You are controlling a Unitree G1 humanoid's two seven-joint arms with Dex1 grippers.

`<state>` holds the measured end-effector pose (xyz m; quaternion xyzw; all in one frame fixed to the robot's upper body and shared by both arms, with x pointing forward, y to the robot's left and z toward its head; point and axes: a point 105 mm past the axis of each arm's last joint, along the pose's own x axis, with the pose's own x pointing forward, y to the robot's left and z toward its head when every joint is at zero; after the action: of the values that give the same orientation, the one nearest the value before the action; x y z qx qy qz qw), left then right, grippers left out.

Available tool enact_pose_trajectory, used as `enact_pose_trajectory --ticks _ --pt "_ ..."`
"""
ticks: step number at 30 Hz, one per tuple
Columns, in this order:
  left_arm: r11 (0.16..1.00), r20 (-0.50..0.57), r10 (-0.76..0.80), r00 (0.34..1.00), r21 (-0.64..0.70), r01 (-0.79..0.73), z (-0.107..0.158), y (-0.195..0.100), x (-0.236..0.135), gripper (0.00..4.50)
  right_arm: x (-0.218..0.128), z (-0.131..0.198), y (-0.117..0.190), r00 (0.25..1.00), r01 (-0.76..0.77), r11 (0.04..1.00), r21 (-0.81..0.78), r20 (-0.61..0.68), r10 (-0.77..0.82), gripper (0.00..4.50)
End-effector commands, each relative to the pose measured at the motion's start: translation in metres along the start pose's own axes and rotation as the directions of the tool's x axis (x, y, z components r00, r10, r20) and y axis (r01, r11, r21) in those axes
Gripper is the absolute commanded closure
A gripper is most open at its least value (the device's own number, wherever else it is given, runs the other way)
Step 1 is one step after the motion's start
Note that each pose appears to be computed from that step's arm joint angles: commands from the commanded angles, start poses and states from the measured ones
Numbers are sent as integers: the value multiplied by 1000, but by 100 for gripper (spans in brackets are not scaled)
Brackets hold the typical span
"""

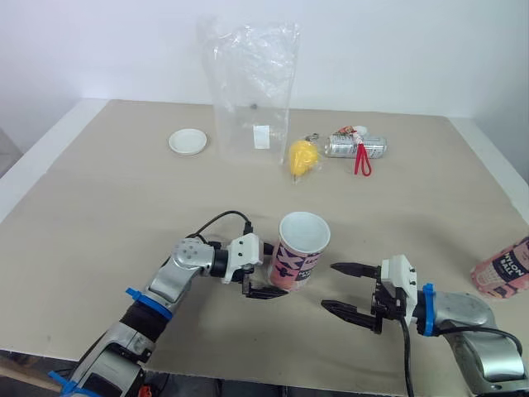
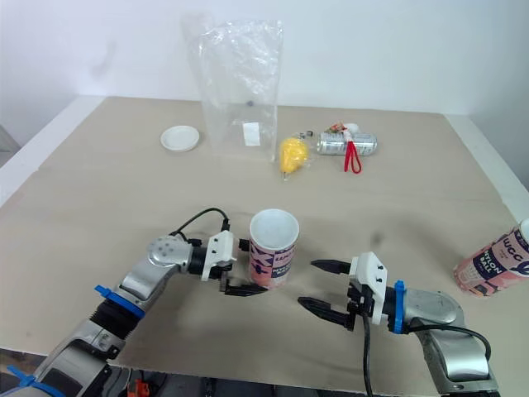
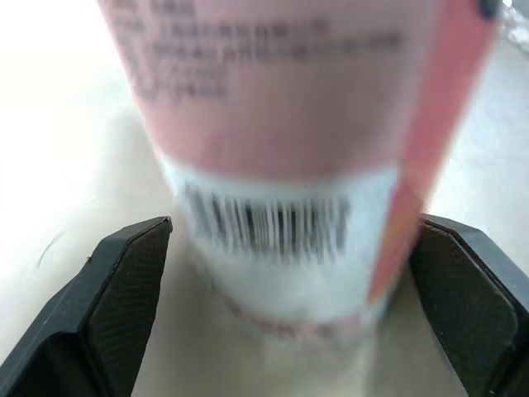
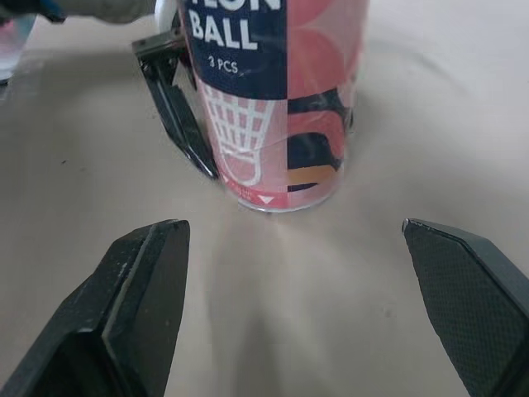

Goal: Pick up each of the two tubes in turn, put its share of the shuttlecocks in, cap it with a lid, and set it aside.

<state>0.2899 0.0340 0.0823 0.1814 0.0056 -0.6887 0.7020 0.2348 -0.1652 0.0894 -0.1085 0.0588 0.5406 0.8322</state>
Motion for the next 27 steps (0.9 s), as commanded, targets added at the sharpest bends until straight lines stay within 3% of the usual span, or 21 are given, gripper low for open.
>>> enact_pose_trajectory --ticks 1,10,27 --pt "999 4 11 1000 32 -11 5 -1 -21 0 16 5 0 999 -3 998 -56 38 5 9" --pt "999 11 26 1000 31 -26 14 -9 -42 0 41 5 -4 997 -29 997 -66 72 33 9" --pt "998 11 61 998 -3 -61 14 -16 -40 0 73 6 3 989 -100 994 -54 105 105 9"
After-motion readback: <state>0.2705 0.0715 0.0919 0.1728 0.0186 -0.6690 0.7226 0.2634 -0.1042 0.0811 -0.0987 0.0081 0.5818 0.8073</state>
